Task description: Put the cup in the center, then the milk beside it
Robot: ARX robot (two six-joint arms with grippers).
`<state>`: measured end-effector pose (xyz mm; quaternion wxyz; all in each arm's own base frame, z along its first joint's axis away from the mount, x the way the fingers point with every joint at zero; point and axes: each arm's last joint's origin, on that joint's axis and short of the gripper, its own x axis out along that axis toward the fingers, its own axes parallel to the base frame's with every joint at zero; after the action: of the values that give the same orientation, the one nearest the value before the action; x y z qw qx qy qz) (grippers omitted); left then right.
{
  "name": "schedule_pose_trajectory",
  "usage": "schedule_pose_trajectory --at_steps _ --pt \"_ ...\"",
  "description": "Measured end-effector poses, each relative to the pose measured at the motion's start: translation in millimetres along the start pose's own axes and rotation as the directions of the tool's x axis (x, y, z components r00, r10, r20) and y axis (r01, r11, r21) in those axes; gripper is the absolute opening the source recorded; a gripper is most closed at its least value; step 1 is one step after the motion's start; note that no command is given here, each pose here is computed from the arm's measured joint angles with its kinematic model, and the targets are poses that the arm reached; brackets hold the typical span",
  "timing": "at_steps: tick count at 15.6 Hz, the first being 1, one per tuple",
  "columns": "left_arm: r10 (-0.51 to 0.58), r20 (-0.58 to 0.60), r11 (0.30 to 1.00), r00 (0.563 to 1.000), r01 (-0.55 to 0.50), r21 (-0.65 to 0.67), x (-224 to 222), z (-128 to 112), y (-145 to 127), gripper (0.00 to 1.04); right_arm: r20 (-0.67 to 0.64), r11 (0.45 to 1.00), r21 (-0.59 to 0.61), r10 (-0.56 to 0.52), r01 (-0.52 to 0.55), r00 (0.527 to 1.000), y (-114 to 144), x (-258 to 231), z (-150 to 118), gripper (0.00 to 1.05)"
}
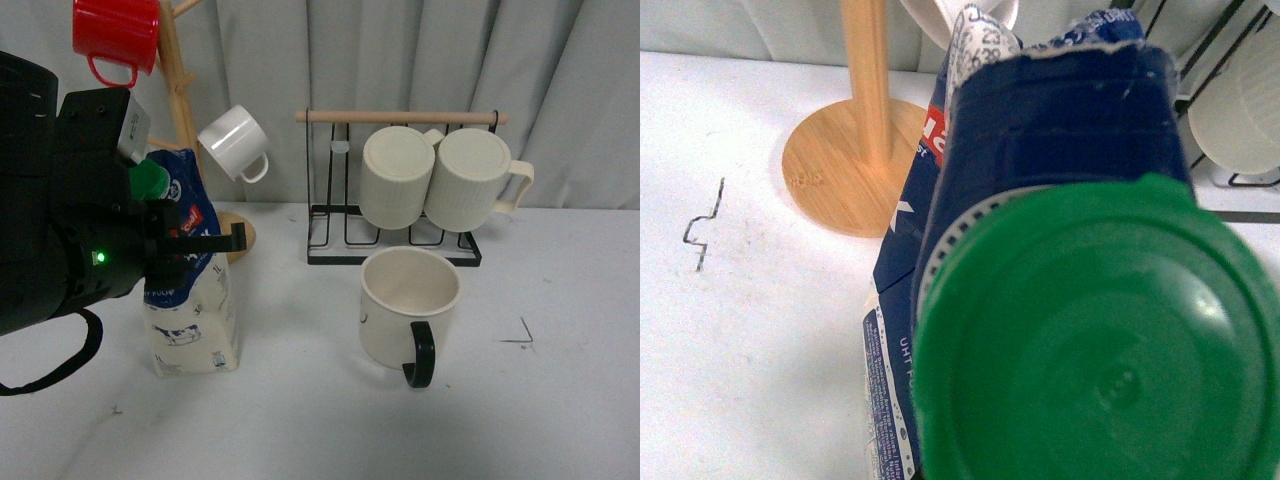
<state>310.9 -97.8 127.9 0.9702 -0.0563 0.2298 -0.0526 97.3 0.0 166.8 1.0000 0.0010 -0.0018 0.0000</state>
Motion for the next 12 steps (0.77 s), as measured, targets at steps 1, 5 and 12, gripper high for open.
schedule_pose_trajectory --at_steps 1,5,12 --pt "-0.011 -0.005 1.0 1.0 0.011 0.007 -2.6 0.6 -4.6 0.02 0.0 1.0 0.0 0.0 0.0 1.0 0.0 0.0 0.0 0.98" --pt "-0.079 -0.003 0.996 0.997 0.079 0.036 -6.9 5.2 -30.5 0.02 0.0 1.0 0.0 0.0 0.0 1.0 0.0 0.0 0.0 0.98" --pt "-0.084 0.008 0.995 0.996 0.084 0.061 11.5 3.1 -56.3 0.02 0.0 1.0 0.0 0.0 0.0 1.0 0.0 0.0 0.0 0.98"
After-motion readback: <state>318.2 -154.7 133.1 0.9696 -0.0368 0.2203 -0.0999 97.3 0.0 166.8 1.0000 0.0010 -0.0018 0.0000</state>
